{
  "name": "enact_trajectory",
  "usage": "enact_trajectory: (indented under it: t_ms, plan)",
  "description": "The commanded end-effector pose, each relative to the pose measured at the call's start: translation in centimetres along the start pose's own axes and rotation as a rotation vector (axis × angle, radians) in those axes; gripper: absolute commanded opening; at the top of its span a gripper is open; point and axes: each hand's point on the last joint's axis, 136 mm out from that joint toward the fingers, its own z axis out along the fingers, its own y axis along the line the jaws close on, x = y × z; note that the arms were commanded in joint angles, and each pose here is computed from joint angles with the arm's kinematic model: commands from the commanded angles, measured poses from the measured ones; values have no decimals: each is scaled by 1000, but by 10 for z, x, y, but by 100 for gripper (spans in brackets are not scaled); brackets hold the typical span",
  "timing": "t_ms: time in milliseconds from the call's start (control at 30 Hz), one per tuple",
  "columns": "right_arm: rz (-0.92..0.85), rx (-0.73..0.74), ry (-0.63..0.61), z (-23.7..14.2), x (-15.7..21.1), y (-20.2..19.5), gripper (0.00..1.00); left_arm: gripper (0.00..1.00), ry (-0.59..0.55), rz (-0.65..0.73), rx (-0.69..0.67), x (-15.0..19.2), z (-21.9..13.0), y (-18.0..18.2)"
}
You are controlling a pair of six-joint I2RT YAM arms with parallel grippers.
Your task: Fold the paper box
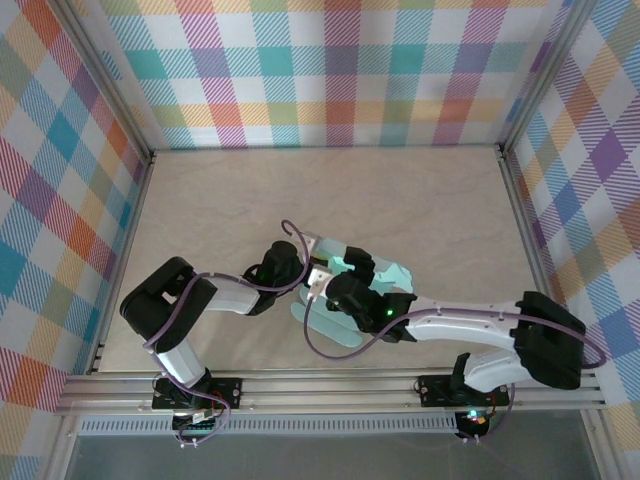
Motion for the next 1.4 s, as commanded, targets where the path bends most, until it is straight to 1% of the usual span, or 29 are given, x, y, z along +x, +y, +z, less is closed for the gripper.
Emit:
enact_trajectory:
  t_ms: [0,67,167,333,400,533,600,667,700,767,833,900,967,1033,1100,1167,1367]
  plan:
    - [172,-96,-73,-16,-24,-15,97,0,-15,-80,39,-13,6,4]
    - [272,-123,-100,-23,-33,-29,98,0,-24,-116,58,-19,8,5]
    - [470,-165,-150,-32,-44,-57,98,0,-37,-149,96,-33,8,1]
    - [763,-197,-227,-40,-47,-103,98,0,-45,-211,148,-45,8,4]
    - [885,-188,-242,-43,-41,-125,99,0,-55,-231,188,-49,7,4]
    - [1195,-189,-281,-54,-15,-179,97,0,-64,-193,261,-50,3,-6]
    - [1349,-232,-294,-55,2,-199,96,0,-69,-166,292,-51,0,-11]
    - [1508,-323,-270,-46,22,-209,94,0,-74,-133,334,-52,-3,-19]
    - [1570,-367,-246,-41,30,-210,93,0,-79,-118,350,-53,-5,-22]
    - [1683,-445,-158,-22,53,-204,91,0,-82,-91,396,-55,-8,-30]
    - [1730,-491,-64,-4,68,-189,88,0,-79,-72,439,-57,-10,-38]
    - [1747,-563,-17,11,70,-172,82,0,-86,-64,466,-61,-12,-42]
    - [1759,-634,-20,22,66,-158,77,0,-90,-68,477,-64,-11,-45]
    - [1726,-647,-20,29,62,-148,74,0,-90,-75,478,-66,-10,-45]
    - [1715,-660,-5,36,59,-138,63,0,-90,-82,480,-68,-9,-46]
    - [1732,-713,-17,42,51,-126,55,0,-92,-81,491,-70,-9,-49]
    - [1714,-878,-24,50,21,-96,47,0,-89,-91,491,-74,-6,-50]
